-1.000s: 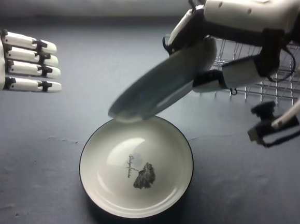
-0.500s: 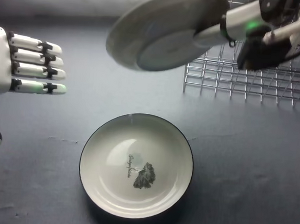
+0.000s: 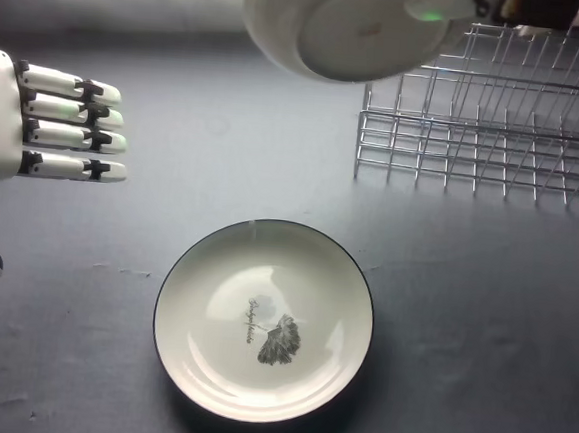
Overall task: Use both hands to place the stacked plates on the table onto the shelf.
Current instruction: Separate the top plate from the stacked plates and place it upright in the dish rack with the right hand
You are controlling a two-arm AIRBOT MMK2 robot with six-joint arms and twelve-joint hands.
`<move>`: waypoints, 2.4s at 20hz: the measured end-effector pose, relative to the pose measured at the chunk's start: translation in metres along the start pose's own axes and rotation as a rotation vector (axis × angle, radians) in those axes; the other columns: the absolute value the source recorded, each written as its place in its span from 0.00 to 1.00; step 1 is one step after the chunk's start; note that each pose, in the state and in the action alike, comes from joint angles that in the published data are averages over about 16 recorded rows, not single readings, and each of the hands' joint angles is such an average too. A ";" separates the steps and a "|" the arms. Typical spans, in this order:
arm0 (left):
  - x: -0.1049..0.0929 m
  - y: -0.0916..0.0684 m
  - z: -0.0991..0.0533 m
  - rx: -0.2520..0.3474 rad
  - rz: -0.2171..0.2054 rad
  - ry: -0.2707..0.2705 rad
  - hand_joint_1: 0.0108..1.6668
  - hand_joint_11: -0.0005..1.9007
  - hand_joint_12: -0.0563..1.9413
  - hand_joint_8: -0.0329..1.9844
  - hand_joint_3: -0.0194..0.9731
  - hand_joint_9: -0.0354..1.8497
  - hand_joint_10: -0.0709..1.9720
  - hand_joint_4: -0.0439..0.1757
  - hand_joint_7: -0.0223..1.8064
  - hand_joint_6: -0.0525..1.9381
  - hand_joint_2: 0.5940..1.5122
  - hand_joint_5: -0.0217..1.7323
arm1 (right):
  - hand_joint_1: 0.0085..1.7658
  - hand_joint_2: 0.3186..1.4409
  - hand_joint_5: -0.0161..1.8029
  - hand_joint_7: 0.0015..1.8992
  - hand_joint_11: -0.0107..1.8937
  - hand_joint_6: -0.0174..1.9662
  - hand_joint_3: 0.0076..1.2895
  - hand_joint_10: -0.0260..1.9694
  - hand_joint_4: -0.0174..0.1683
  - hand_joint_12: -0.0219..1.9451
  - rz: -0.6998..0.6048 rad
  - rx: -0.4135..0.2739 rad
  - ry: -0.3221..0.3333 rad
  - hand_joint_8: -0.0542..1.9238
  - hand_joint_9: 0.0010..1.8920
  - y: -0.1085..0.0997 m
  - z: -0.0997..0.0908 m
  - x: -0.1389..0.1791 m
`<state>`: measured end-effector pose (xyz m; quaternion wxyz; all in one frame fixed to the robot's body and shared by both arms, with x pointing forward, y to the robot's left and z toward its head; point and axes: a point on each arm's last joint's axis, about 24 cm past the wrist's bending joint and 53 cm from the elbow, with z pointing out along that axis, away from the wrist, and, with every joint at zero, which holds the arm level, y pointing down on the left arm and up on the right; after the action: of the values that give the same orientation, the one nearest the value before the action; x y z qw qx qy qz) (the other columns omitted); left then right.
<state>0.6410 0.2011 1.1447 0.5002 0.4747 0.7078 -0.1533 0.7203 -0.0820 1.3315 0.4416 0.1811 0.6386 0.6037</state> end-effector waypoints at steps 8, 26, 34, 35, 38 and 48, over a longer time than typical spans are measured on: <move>-0.003 0.000 0.001 0.002 0.004 -0.006 0.01 0.01 0.03 0.03 0.02 0.03 0.04 0.20 0.03 0.03 0.55 0.03 | 0.74 0.61 0.53 0.58 0.40 0.48 0.00 0.52 0.05 0.61 0.035 0.041 -0.075 0.36 0.52 -0.012 -0.009 -0.039; -0.007 -0.024 0.007 0.103 -0.104 -0.020 0.01 0.01 0.03 0.03 0.03 0.03 0.04 0.21 0.03 0.03 0.56 0.03 | 0.75 0.60 0.53 0.59 0.40 0.47 0.00 0.52 0.05 0.61 -0.056 0.107 -0.139 0.34 0.53 -0.049 -0.035 -0.077; -0.002 -0.074 0.011 0.337 -0.244 -0.002 0.01 0.01 0.03 0.03 0.03 0.03 0.04 0.21 0.04 0.03 0.57 0.03 | 0.75 0.59 0.53 0.60 0.40 0.47 0.00 0.52 0.05 0.62 -0.141 0.148 -0.106 0.33 0.53 -0.077 -0.041 -0.068; -0.001 -0.081 0.011 0.370 -0.252 0.002 0.01 0.01 0.03 0.03 0.03 0.03 0.04 0.21 0.04 0.03 0.57 0.03 | 0.75 0.59 0.53 0.60 0.40 0.47 0.00 0.52 0.05 0.62 -0.151 0.152 -0.101 0.33 0.53 -0.081 -0.042 -0.066; 0.002 -0.100 0.010 0.463 -0.262 0.008 0.01 0.01 0.03 0.03 0.03 0.03 0.04 0.20 0.04 0.03 0.57 0.03 | 0.75 0.59 0.53 0.60 0.40 0.47 0.00 0.52 0.05 0.62 -0.181 0.167 -0.085 0.34 0.52 -0.091 -0.044 -0.062; 0.014 -0.136 0.019 0.618 -0.208 0.023 0.01 0.01 0.03 0.02 0.03 0.03 0.04 0.20 0.03 0.03 0.57 0.03 | 0.71 0.63 0.46 0.52 0.33 0.39 0.00 0.31 0.05 0.62 -0.272 0.173 -0.046 0.29 0.52 -0.106 -0.050 -0.053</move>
<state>0.5387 0.1271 1.0895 0.3061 0.5308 0.6780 -0.4060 0.7419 -0.1744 1.2454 0.5163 0.1441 0.6966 0.4769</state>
